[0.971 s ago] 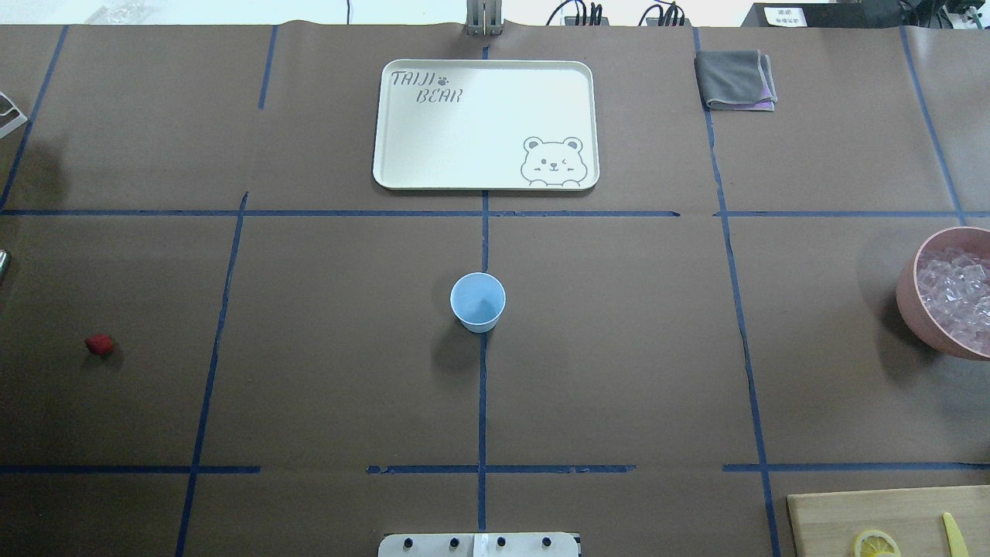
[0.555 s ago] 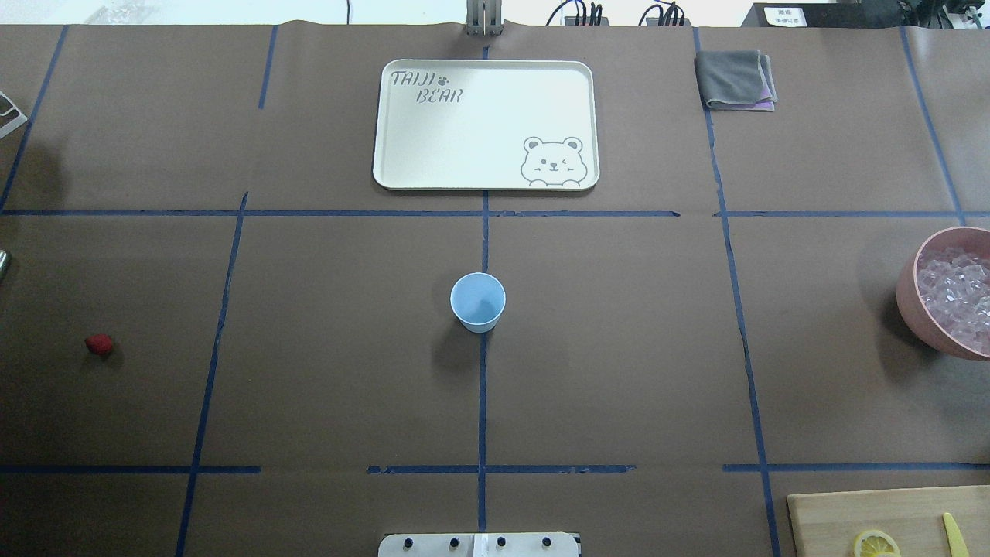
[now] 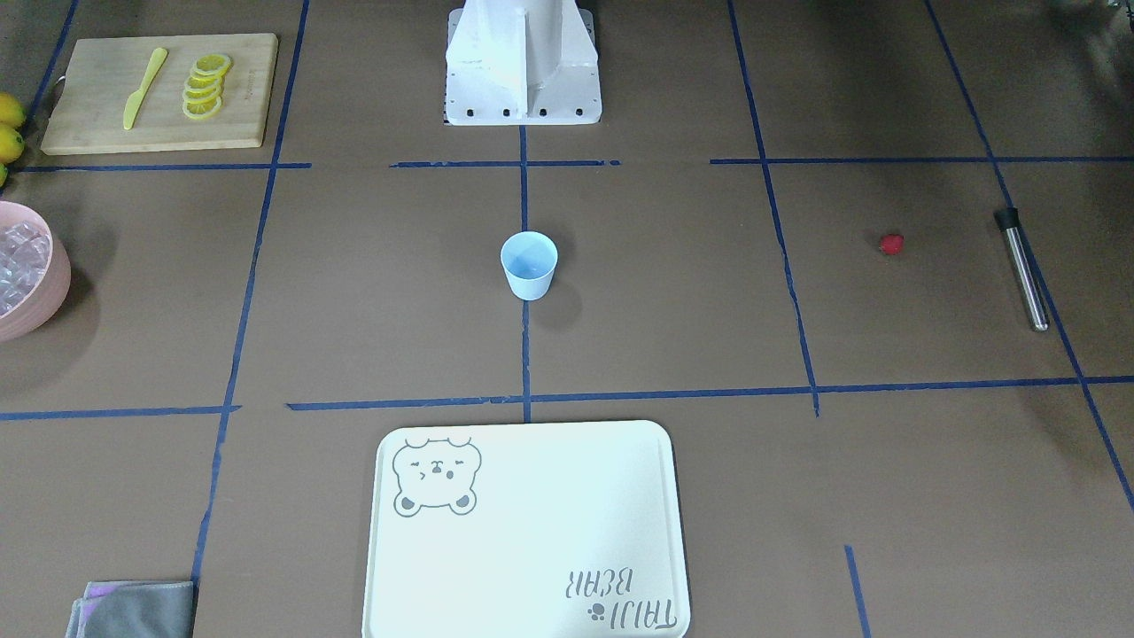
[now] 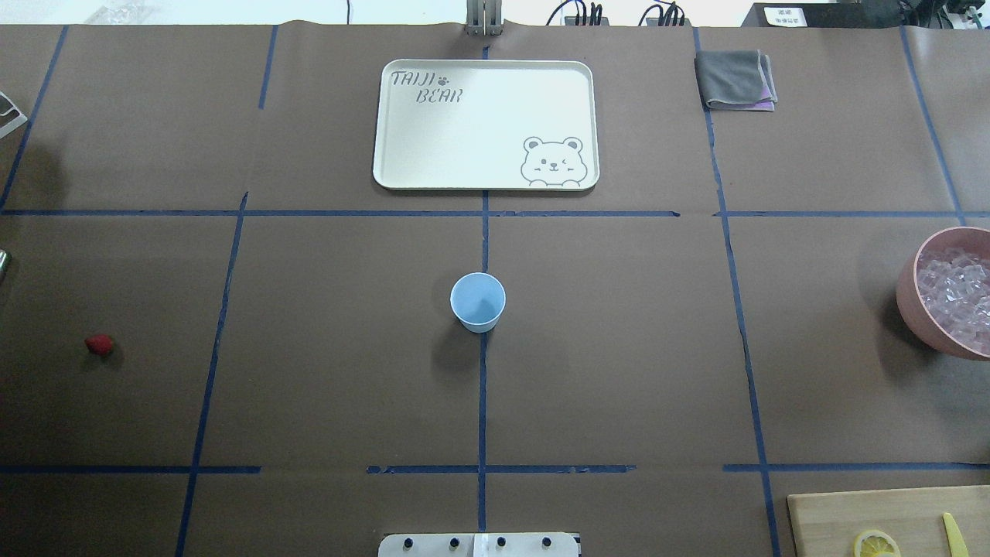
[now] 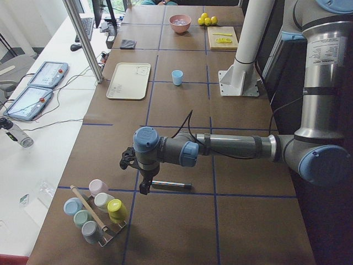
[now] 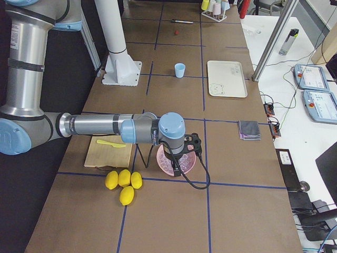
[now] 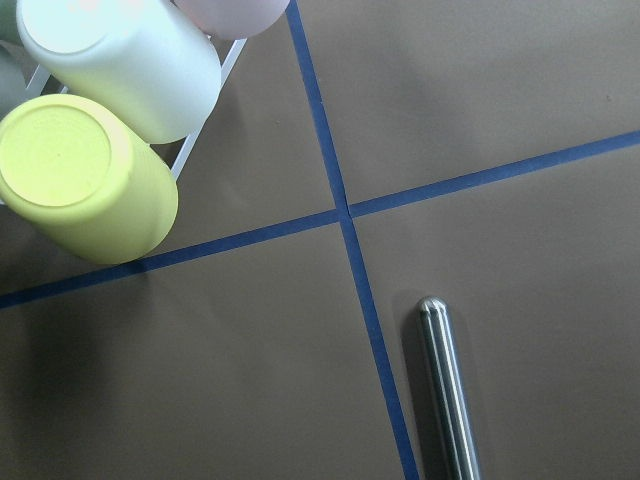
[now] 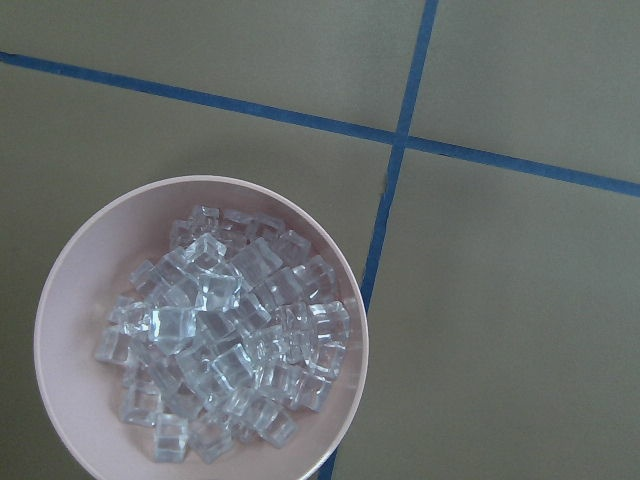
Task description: Mash ice and strawberries in cup
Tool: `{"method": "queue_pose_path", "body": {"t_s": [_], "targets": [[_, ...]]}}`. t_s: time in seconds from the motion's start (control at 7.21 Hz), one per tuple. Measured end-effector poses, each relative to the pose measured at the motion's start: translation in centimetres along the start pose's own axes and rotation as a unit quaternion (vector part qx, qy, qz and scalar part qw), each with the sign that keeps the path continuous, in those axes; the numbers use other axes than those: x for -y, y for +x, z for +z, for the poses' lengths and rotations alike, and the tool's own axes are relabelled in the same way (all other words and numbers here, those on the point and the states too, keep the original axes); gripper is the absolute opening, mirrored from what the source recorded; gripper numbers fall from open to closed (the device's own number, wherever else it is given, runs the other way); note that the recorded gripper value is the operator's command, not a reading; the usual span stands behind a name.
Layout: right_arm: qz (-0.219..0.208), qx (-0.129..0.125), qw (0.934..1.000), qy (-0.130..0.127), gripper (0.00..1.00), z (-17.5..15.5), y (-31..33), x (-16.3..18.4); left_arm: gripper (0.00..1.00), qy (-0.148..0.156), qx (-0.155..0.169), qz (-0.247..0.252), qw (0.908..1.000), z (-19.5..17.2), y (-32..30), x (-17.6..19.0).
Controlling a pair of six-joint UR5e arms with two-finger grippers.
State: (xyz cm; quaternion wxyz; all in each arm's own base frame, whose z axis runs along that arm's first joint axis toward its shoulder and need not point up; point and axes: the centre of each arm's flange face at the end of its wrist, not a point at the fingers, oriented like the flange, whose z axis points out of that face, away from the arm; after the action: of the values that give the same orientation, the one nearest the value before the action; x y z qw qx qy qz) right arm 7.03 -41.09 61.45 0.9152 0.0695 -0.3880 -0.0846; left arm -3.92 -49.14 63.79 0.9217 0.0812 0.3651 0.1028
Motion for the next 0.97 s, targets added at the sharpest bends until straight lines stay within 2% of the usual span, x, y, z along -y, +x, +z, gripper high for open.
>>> {"method": "queue_pose_path", "body": {"t_s": [0.97], "targets": [[-0.001,-0.002,1.0,-0.002,1.0,0.14,0.0,-0.15,1.0,0.008,0.002,0.011,0.9999,0.21,-0.19,-0.32]]}}
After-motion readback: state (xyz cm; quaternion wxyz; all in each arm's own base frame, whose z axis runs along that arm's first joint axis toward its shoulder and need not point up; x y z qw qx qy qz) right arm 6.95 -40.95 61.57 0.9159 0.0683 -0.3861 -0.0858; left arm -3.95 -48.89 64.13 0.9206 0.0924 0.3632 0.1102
